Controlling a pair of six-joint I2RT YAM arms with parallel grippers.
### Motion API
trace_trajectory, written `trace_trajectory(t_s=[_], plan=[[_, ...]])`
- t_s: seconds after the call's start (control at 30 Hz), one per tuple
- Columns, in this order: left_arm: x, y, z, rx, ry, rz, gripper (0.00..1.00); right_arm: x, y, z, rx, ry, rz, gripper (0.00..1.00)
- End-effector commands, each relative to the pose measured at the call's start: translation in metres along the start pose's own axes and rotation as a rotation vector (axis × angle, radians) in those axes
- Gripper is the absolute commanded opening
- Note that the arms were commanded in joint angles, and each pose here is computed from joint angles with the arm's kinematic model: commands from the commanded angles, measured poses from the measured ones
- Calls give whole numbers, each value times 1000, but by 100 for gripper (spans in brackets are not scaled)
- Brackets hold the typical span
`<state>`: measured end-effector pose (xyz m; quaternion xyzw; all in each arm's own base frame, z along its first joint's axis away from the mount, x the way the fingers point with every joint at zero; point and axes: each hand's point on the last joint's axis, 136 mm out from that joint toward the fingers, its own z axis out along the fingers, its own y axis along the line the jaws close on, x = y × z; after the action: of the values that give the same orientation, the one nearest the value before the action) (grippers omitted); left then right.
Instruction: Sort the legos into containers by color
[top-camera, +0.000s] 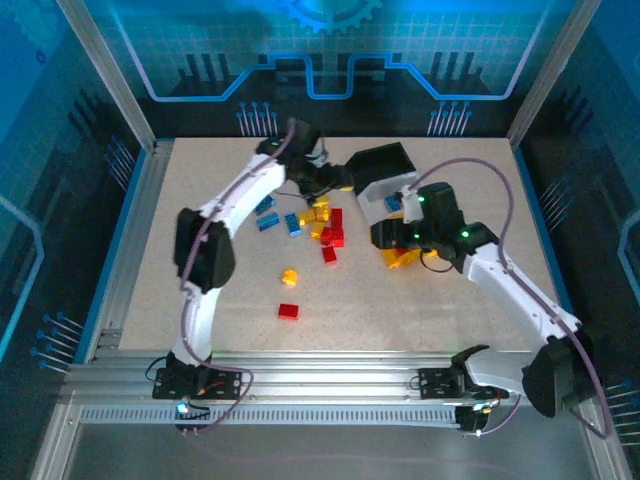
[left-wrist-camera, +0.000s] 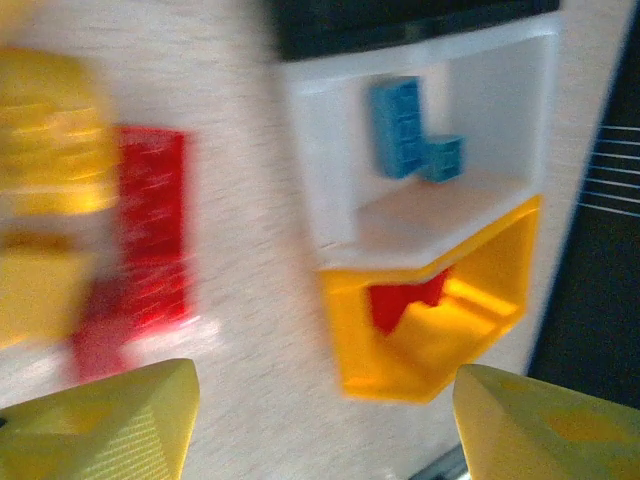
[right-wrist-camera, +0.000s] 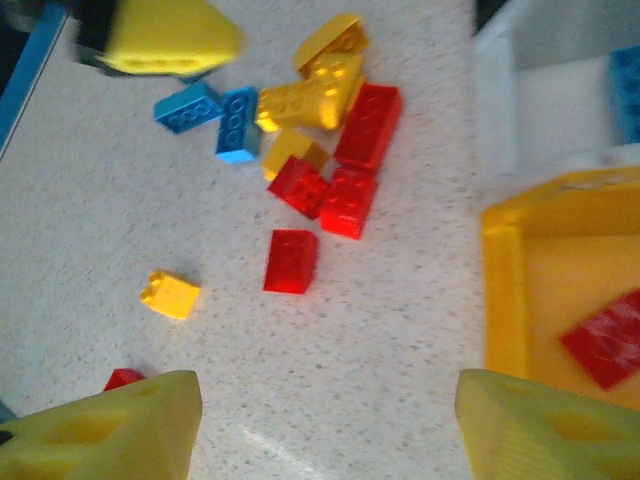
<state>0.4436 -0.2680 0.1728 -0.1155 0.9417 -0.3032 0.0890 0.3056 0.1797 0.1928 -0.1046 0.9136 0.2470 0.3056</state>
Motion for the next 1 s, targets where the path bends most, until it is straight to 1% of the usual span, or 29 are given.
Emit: trace_trajectory(t_s=[0.0, 0.07, 0.2, 0.3, 0.47, 0.63, 0.73, 0.83, 0.97], plan=[[12, 92, -20, -263, 35, -13, 69, -10, 22, 12, -20, 13, -56, 68], [11, 115, -22, -308, 50, -43, 69, -12, 33, 20, -37, 28, -72, 68], [-6, 136, -17, -394, 55, -22, 69, -13, 45, 29, -53, 55, -89, 67], [-30, 148, -14, -446, 48, 11, 68, -13, 48, 29, -58, 66, -92, 66], [-69, 168, -6, -482, 33, 55, 68, -5, 46, 27, -49, 91, -90, 66], [-97, 180, -1, -522, -5, 118, 70, 2, 41, 29, -42, 125, -84, 67], [-105, 185, 9, -525, -6, 159, 71, 2, 36, 31, -38, 139, -73, 68], [-109, 195, 24, -524, 8, 173, 72, 0, 34, 31, -35, 148, -69, 69], [-113, 203, 34, -540, 9, 201, 72, 0, 31, 30, -29, 153, -61, 70]])
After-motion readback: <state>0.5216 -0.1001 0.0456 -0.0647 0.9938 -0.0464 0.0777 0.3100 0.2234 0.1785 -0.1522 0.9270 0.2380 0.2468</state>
